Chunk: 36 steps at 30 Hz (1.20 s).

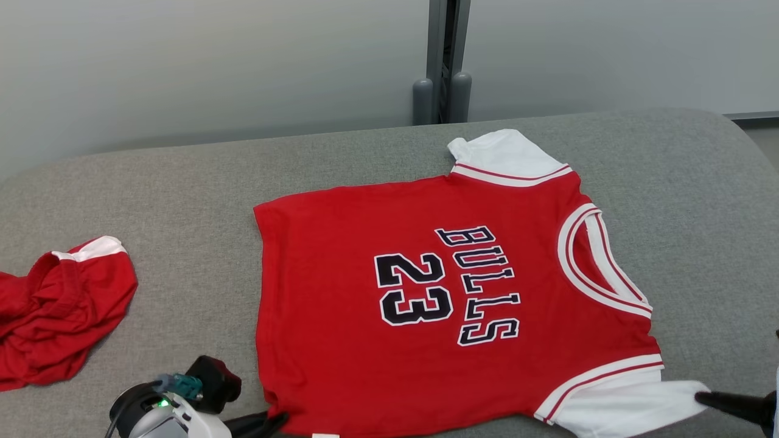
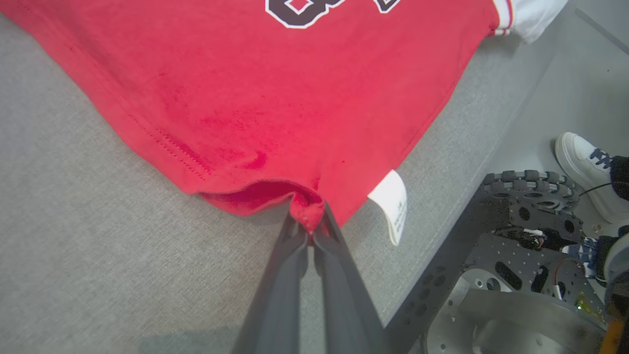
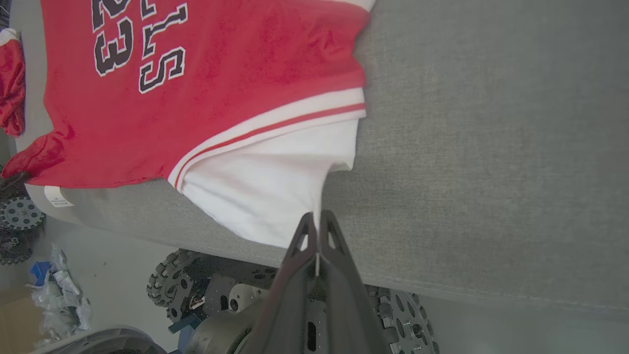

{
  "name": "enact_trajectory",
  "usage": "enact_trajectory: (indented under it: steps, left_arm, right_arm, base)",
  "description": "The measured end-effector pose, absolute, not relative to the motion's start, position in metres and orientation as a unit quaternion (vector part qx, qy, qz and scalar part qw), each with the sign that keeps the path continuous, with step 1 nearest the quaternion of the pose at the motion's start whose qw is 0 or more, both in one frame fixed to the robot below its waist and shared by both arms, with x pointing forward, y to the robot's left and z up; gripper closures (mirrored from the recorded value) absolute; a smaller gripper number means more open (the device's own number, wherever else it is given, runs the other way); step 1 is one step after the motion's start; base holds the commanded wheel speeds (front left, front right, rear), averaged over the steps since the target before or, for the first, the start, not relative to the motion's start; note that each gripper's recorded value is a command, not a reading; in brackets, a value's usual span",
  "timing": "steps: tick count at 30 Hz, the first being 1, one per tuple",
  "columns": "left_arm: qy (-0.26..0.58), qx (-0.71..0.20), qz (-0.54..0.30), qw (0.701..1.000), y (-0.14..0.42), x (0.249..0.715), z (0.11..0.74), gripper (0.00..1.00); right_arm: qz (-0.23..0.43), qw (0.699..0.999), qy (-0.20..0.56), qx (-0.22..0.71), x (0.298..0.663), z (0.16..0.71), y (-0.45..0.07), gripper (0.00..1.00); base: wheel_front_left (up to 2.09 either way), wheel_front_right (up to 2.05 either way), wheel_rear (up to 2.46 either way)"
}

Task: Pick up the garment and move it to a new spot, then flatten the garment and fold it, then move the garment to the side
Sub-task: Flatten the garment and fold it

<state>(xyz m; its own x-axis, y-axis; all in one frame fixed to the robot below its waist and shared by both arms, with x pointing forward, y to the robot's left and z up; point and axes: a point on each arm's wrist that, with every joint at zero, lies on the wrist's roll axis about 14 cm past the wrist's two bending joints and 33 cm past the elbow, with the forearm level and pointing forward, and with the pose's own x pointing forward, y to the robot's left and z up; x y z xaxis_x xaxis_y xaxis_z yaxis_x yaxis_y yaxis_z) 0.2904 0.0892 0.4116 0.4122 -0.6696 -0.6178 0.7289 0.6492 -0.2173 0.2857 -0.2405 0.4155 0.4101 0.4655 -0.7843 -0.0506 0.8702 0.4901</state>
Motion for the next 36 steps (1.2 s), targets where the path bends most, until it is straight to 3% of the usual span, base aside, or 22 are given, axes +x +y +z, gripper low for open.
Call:
enact_trajectory:
  steps: [17, 36]
  left_arm:
    - [0.338, -0.139, -0.337, 0.868, 0.090, 0.336, 0.435, 1.00]
    - [0.393, -0.287, -0.232, 0.842, 0.088, 0.362, 0.416, 1.00]
  right_arm:
    - [0.153, 0.858, 0.439, 0.217, 0.367, 0.434, -0.229, 1.00]
    - [0.139, 0.891, 0.376, 0.212, 0.422, 0.436, -0.217, 1.00]
  base:
    - [0.00, 0.00, 0.00]
    - [0.00, 0.00, 0.00]
